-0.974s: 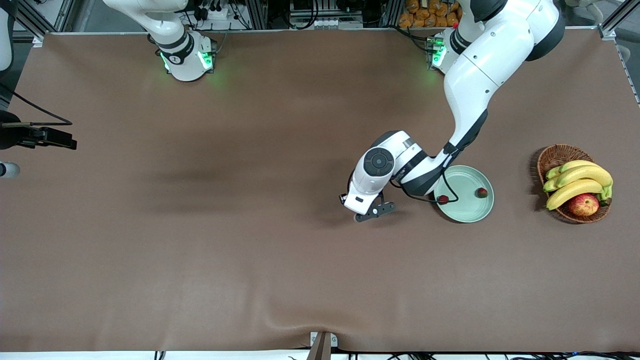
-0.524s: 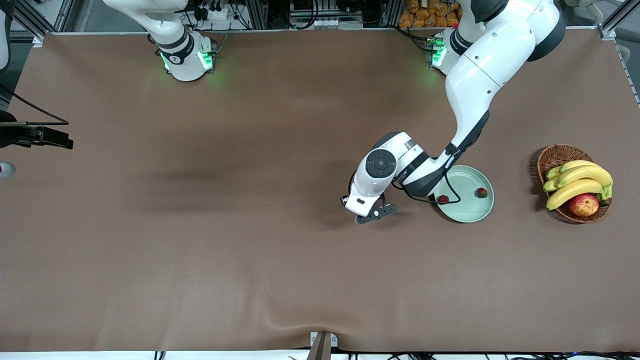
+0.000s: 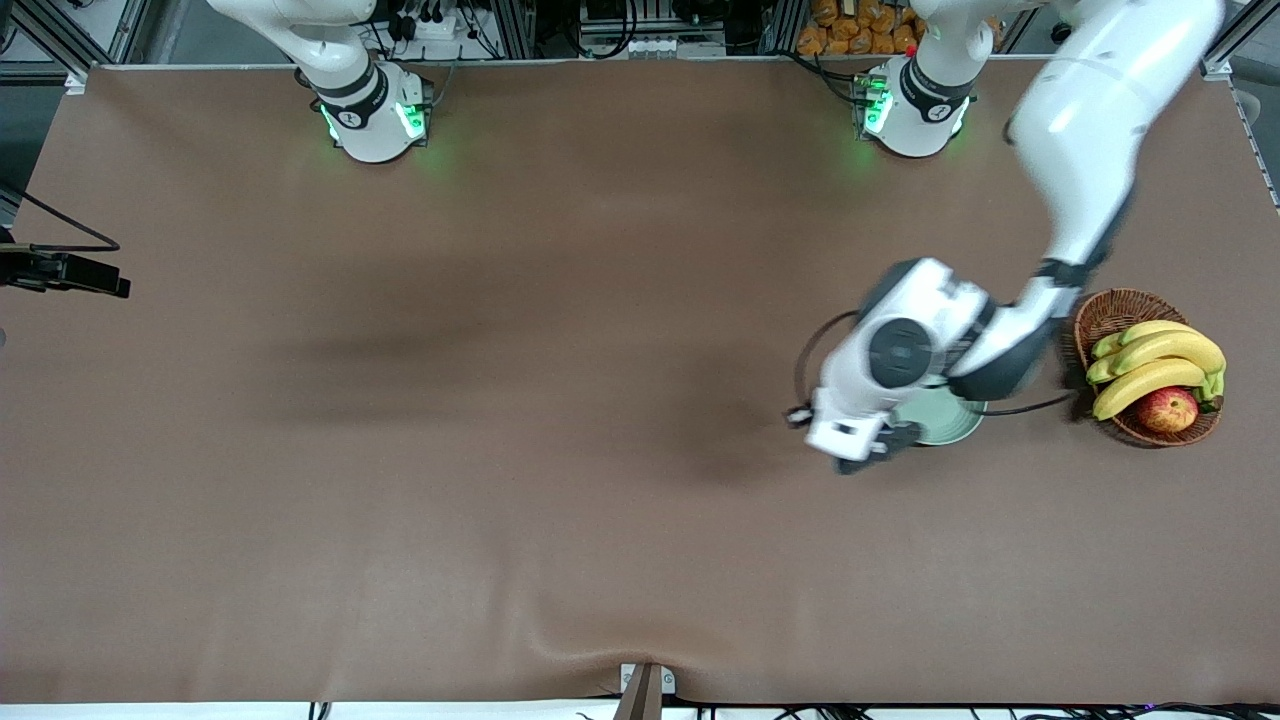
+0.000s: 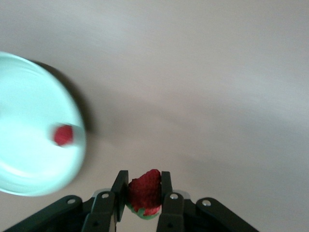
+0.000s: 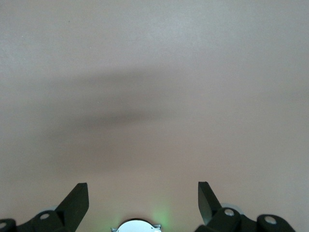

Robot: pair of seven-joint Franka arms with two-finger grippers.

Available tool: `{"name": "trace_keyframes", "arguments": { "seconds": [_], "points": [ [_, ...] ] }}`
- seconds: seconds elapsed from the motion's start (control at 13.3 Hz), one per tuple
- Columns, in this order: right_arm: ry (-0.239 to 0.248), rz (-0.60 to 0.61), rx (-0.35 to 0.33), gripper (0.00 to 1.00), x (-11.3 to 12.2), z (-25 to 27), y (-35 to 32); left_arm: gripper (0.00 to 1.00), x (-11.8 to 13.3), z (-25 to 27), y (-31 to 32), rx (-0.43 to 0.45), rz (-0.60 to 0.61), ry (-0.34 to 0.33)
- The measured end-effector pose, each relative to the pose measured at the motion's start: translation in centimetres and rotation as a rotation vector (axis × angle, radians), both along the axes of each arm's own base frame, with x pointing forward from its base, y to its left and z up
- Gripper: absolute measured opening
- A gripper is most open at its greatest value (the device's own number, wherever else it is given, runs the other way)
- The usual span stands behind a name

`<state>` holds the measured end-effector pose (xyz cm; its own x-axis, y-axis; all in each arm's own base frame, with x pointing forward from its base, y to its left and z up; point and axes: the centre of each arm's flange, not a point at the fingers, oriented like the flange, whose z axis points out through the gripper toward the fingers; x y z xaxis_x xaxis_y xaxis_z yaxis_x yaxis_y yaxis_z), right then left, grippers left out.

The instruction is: Collect all strawberries into plate

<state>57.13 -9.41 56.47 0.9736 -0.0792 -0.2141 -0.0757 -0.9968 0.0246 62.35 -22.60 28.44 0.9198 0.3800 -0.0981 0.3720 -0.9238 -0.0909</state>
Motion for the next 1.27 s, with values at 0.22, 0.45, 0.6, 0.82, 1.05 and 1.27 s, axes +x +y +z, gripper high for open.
{"name": "trace_keyframes", "arguments": {
  "seconds": [0.22, 0.45, 0.6, 0.82, 1.05, 1.27],
  "points": [
    [-0.013, 0.014, 0.079, 1.0, 0.0, 0.0, 0.3, 0.32, -1.1, -2.9, 8.6, 0.016, -0.079, 0.078],
    [-0.021, 0.066, 0.103, 1.0, 0.1, 0.2, 0.7, 0.47, -1.5, -4.3, 12.0, -0.003, -0.13, 0.107],
    [-0.025, 0.084, 0.111, 1.0, 0.3, 0.2, 1.4, 0.69, -1.2, -3.3, 12.6, -0.009, -0.16, 0.089],
    [-0.027, 0.124, 0.111, 1.0, 0.6, 0.2, 3.6, 0.99, -0.3, 2.4, 12.7, 0.0, -0.192, -0.001],
    [-0.029, 0.127, 0.111, 1.0, 0.7, 0.2, 3.8, 1.0, -0.4, 11.8, 10.9, 0.051, -0.203, -0.069],
    [-0.039, 0.13, 0.109, 1.0, 0.8, 0.3, 3.9, 1.0, -0.5, 21.3, 10.1, 0.037, -0.157, -0.082]
  ]
}}
